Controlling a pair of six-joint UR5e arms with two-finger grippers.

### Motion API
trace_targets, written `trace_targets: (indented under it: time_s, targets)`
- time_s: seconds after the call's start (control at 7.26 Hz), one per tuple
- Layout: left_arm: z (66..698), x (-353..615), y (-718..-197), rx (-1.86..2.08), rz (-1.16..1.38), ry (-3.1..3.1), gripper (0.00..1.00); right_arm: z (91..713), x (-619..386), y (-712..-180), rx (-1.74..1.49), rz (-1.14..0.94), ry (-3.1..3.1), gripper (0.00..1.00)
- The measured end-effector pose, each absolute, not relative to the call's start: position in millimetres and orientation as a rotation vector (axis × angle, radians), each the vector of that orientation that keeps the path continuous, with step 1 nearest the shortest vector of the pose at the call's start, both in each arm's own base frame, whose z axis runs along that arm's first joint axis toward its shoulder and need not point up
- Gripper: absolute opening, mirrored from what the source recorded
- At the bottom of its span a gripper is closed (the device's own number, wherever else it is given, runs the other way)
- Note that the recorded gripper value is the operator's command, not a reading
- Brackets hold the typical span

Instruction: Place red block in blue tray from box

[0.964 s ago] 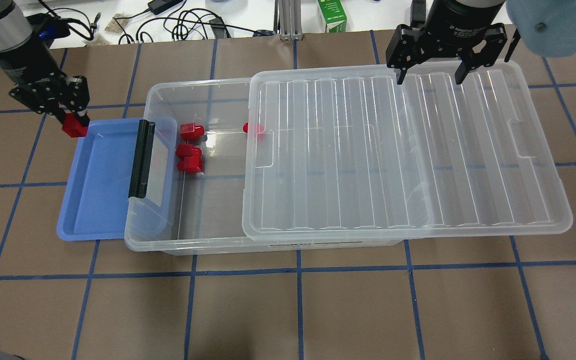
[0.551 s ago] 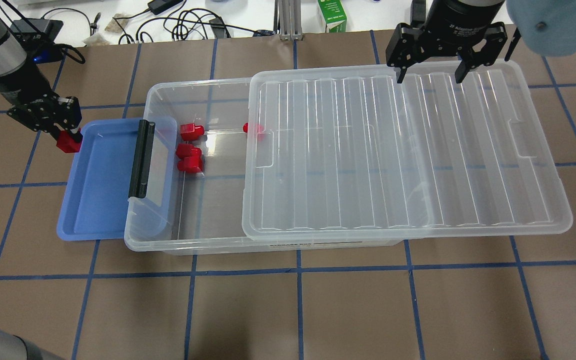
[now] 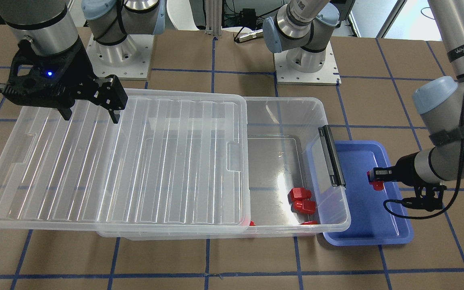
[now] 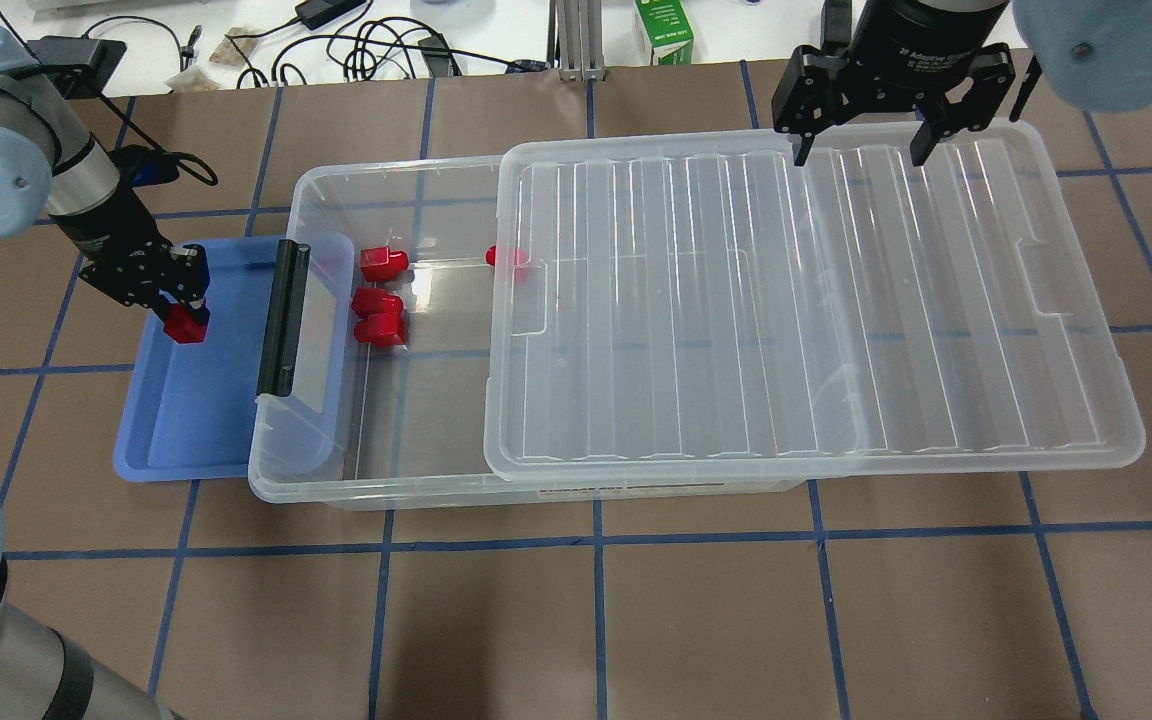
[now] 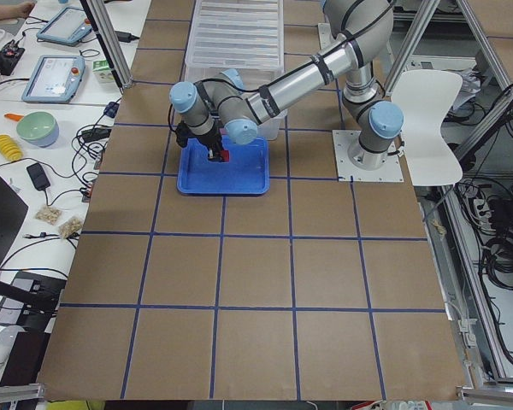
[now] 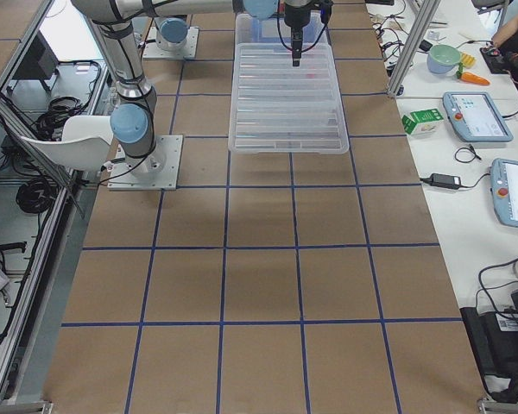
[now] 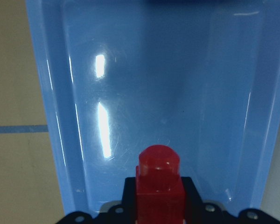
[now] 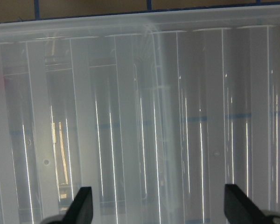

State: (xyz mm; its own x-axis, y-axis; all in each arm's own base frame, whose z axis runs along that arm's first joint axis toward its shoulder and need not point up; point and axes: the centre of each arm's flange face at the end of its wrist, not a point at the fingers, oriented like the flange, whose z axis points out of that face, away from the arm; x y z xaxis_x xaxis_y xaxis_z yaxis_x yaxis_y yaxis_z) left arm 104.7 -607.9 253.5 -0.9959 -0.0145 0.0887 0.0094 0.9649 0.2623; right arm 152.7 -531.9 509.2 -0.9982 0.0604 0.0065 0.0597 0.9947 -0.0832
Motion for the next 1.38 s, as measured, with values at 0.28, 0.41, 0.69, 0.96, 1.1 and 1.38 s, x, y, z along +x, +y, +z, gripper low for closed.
trace_targets:
  time_s: [0.28,0.41,0.69,0.96,1.1,1.38]
  targets:
    - [220,105,-609,-0.006,-0.457,-3.0,0.0,509,153,-531,-0.094,0.128,-3.127,1.0]
    - [206,106,-612,-0.005,-0.454,-3.001,0.0,508,153,-531,-0.093,0.127,-3.128,1.0]
    - [191,107,-617,0.001,-0.447,-3.004,0.0,508,154,-531,-0.094,0.127,-3.13,1.0]
    - [184,107,-617,0.003,-0.457,-2.998,0.33,509,154,-531,-0.095,0.128,-3.132,1.0]
    - [181,107,-617,0.004,-0.463,-2.996,0.99,509,154,-531,-0.093,0.129,-3.132,1.0]
    - [181,107,-617,0.006,-0.466,-2.996,1.0,508,136,-538,-0.051,0.129,-3.13,1.0]
